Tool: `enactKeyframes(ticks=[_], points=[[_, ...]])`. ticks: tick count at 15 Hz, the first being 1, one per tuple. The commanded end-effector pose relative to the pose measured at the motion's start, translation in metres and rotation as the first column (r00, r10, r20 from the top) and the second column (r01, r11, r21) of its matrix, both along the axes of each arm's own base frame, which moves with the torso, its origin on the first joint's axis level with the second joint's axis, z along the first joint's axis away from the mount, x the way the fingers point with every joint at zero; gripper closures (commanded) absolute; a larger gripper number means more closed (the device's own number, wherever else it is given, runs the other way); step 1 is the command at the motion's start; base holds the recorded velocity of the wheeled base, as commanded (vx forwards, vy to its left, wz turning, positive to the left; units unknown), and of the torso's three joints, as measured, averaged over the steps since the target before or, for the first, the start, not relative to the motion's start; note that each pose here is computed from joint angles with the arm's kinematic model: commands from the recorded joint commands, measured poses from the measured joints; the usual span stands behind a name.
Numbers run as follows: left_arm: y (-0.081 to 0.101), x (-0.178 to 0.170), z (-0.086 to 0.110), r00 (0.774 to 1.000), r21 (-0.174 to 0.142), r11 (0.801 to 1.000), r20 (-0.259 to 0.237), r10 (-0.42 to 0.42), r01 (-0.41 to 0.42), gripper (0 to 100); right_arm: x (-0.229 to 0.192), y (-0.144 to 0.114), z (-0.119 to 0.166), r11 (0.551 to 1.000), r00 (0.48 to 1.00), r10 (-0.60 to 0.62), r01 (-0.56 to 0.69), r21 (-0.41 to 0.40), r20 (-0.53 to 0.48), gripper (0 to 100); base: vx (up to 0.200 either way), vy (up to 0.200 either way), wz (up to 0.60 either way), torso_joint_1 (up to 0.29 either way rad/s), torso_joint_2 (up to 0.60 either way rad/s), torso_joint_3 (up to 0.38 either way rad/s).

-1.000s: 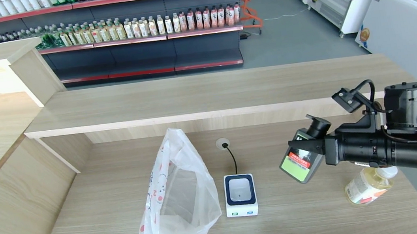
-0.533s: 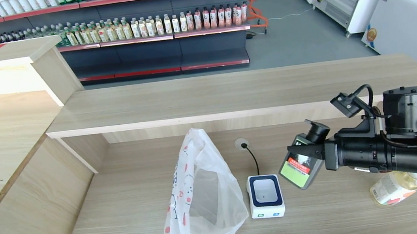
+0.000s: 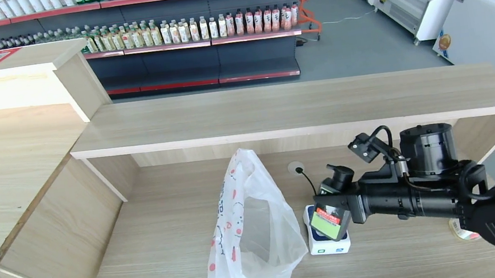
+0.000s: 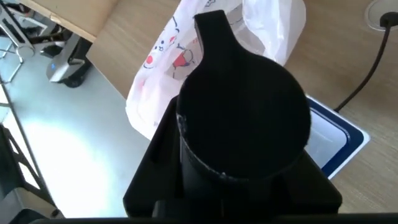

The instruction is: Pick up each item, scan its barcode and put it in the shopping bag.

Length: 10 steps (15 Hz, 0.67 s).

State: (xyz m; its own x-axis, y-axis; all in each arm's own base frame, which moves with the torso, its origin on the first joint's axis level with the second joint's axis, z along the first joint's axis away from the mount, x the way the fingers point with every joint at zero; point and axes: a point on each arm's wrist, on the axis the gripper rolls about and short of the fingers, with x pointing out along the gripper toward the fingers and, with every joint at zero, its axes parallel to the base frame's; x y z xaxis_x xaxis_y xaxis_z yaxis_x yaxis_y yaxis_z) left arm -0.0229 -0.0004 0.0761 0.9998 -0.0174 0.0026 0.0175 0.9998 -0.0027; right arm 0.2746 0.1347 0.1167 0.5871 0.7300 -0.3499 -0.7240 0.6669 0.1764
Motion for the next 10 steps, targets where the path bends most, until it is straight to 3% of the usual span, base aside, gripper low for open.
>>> enactKeyframes(ticks=[1, 6, 10], points=[[0.000, 0.000, 0.000, 1.000, 0.000, 1.000, 0.001, 0.001, -0.001, 0, 0.020, 0.015, -0.043, 0.995, 0.999, 0.044, -0.043, -0.085, 0.004, 100, 0.000, 0.000, 0.00, 0.000, 0.00, 0.000], [0.000, 0.000, 0.000, 1.000, 0.000, 1.000, 0.001, 0.001, -0.001, 0, 0.051, 0.072, -0.073, 0.972, 0.977, 0.186, -0.167, -0.164, 0.108, 100, 0.000, 0.000, 0.00, 0.000, 0.00, 0.000], [0.000, 0.000, 0.000, 1.000, 0.000, 1.000, 0.001, 0.001, -0.001, 0, 0.068, 0.111, -0.096, 0.949, 0.948, 0.240, -0.183, -0.255, 0.211, 100, 0.000, 0.000, 0.00, 0.000, 0.00, 0.000]])
